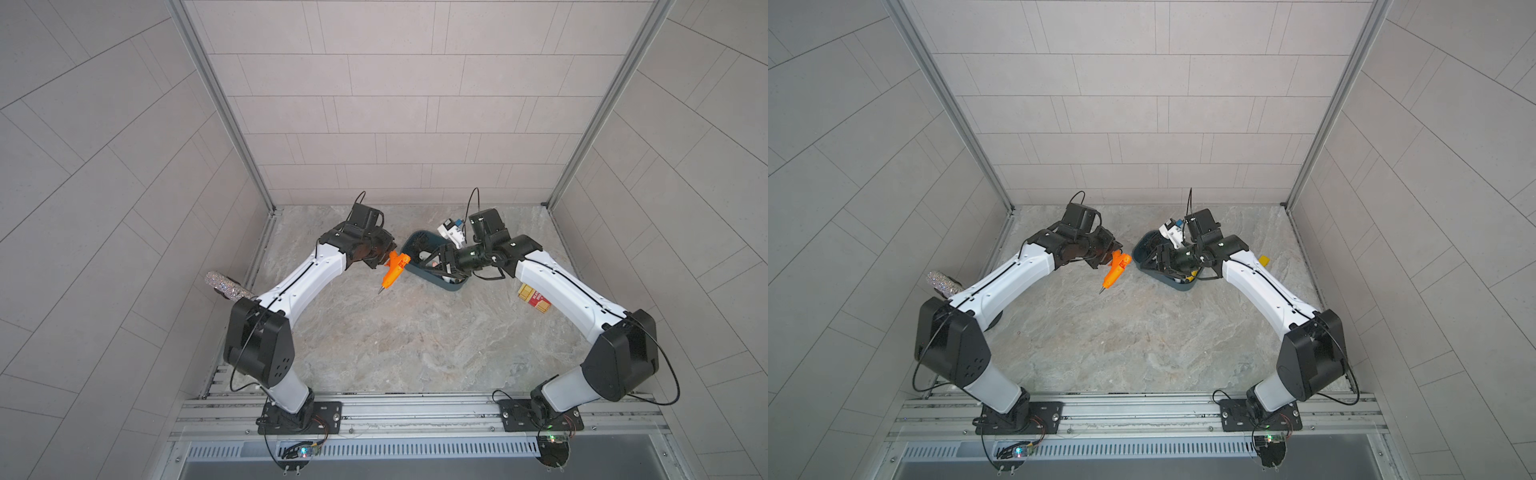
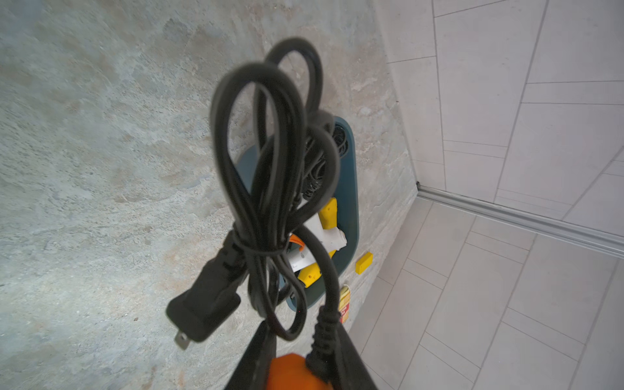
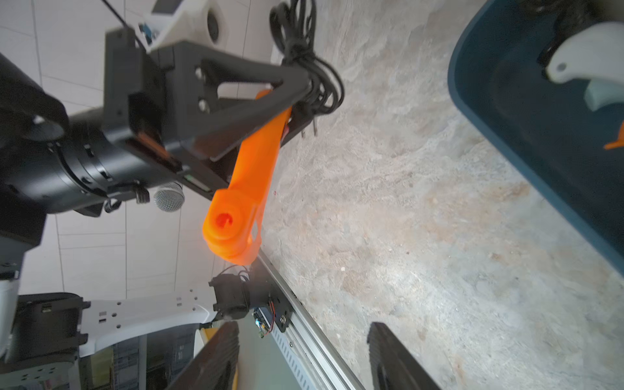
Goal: Put the hot melt glue gun into the storage box
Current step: Pick up the hot melt adhesive gun from the center of the board.
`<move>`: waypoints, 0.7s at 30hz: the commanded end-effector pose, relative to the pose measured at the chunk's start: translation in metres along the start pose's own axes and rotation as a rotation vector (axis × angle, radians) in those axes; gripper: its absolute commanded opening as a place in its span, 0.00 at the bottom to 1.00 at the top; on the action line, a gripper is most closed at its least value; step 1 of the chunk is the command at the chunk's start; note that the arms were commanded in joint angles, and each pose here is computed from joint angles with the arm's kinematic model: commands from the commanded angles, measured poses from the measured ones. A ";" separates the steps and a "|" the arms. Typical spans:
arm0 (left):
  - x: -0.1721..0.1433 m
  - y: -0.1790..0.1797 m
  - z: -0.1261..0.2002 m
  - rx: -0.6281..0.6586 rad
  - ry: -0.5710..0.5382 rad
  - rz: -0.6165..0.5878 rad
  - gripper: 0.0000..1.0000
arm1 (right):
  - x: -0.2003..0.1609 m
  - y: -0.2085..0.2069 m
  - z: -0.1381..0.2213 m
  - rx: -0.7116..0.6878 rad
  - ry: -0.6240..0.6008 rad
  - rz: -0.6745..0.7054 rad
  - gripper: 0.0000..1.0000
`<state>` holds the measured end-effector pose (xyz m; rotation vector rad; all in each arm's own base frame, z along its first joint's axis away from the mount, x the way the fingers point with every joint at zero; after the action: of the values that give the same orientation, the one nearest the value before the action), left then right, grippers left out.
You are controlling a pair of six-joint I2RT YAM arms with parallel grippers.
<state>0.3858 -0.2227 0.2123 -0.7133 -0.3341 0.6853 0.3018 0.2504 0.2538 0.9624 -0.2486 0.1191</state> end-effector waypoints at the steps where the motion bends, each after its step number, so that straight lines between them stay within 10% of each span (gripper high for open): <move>1: 0.010 -0.013 0.001 0.000 -0.086 0.019 0.00 | -0.006 0.007 -0.001 -0.021 0.011 0.057 0.67; 21: -0.013 -0.015 -0.012 0.014 -0.111 0.068 0.00 | 0.014 -0.008 -0.029 -0.062 -0.112 -0.060 0.69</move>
<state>0.3879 -0.2468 0.2077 -0.6646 -0.3830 0.7667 0.3108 0.2673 0.2366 0.9174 -0.2879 0.0429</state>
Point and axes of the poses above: each gripper's point midway between its finger pads, its own z axis back along the fingers, its own y axis along the line the jaws close on, x = y × z, the point moved 2 cm from there along z, back along the fingers, and after that the axes turned 3 degrees about -z, right-handed, at the moved point
